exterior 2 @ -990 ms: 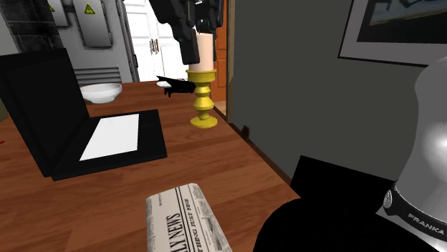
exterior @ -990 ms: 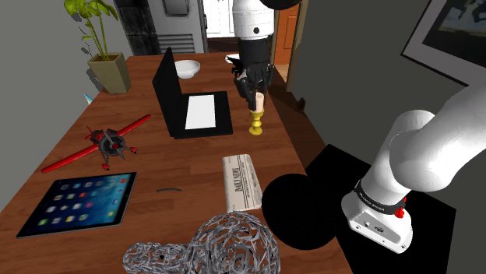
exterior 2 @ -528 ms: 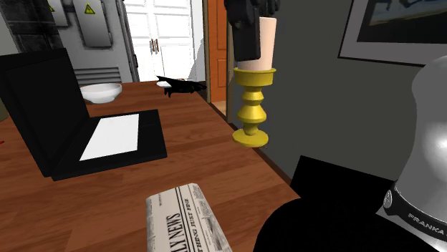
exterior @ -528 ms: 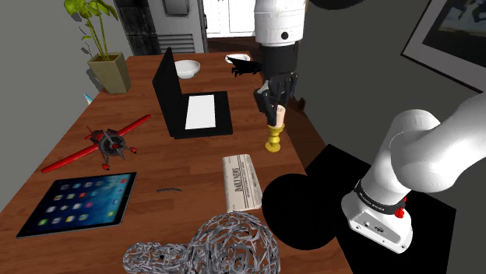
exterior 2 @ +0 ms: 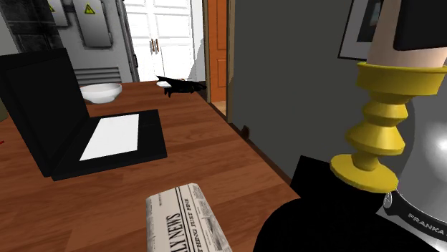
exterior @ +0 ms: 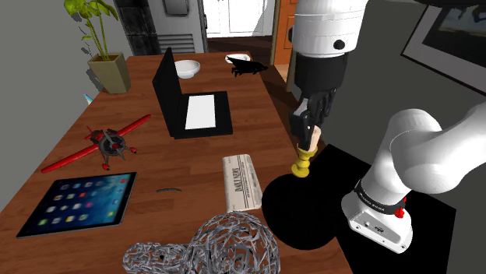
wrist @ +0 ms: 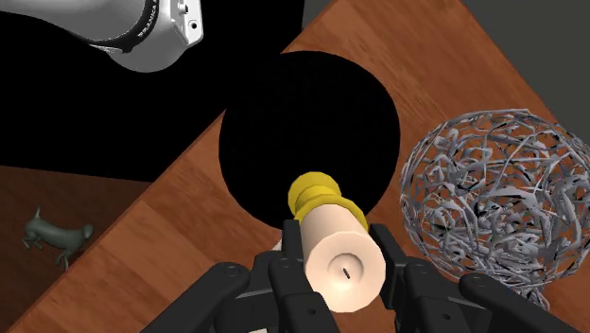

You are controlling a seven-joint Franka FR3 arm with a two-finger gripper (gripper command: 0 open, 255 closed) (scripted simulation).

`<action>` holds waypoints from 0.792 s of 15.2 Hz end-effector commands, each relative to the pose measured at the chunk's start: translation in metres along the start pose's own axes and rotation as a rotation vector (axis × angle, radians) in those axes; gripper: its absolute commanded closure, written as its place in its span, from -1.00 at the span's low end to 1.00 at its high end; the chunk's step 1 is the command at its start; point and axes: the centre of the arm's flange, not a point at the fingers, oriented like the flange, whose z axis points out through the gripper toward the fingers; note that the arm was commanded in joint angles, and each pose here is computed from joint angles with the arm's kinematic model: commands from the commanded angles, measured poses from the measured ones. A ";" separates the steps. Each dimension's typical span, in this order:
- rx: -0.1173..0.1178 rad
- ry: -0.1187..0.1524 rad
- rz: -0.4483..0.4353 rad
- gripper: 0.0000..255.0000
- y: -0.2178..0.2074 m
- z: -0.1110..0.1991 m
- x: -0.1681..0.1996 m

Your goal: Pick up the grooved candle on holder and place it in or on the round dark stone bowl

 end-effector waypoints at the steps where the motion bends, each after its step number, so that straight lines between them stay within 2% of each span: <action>1: 0.000 -0.001 0.001 1.00 -0.009 0.003 -0.024; 2: 0.000 -0.001 0.001 1.00 -0.012 0.003 -0.034; 12: 0.000 -0.001 0.001 1.00 -0.011 0.056 -0.027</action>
